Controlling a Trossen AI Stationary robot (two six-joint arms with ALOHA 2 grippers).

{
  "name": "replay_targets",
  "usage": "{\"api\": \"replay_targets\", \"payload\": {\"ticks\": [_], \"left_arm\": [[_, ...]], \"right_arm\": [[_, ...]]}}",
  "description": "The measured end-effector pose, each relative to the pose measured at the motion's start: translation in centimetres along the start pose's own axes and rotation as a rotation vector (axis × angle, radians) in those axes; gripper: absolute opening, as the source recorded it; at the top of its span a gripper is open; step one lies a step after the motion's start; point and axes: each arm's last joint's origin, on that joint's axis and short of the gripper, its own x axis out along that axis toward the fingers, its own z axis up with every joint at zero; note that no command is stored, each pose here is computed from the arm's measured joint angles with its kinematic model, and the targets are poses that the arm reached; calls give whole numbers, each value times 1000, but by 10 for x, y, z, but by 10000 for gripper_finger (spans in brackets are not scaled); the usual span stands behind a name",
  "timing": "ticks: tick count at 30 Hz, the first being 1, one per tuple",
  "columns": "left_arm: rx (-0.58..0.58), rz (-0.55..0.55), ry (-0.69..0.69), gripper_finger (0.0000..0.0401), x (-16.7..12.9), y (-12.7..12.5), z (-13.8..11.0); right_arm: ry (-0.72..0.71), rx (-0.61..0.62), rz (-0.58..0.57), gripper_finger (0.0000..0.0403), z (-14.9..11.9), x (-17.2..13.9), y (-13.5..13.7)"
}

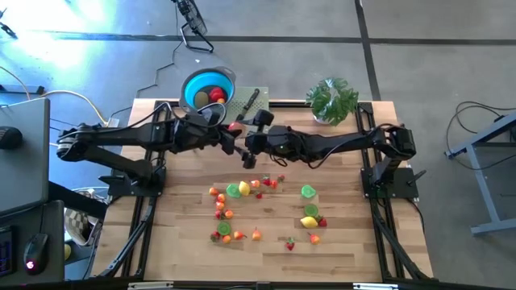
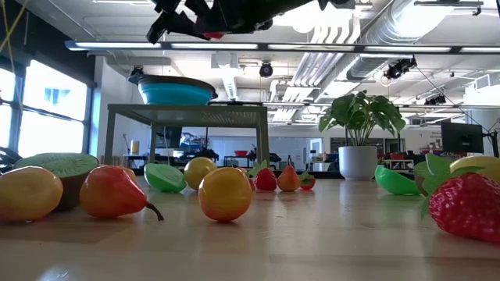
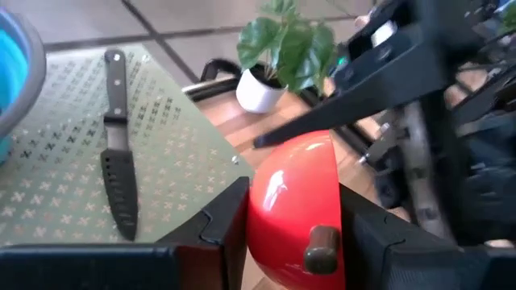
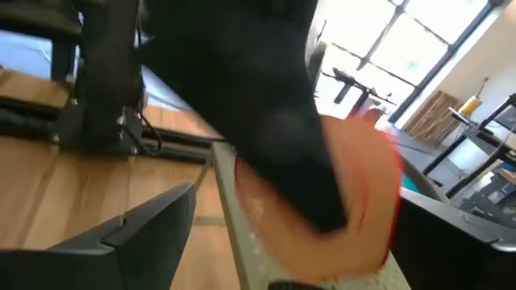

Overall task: Pick & Place Fruit
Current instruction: Put the half apple into the strainer bowl on the shelf

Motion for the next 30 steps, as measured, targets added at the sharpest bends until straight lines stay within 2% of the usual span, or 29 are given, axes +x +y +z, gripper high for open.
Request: {"api": "replay_targets", "payload": {"ticks": [16, 22, 30], "left_arm": [[12, 52, -111, 133, -30, 9, 15], [12, 128, -196, 133, -38, 13, 21], [50, 327, -262, 133, -42, 24, 21]], "right_arm": [[64, -7, -82, 346, 4, -11, -25], [95, -19, -39, 346, -1, -11, -24], [100, -23, 3, 346, -2, -11, -22]]}}
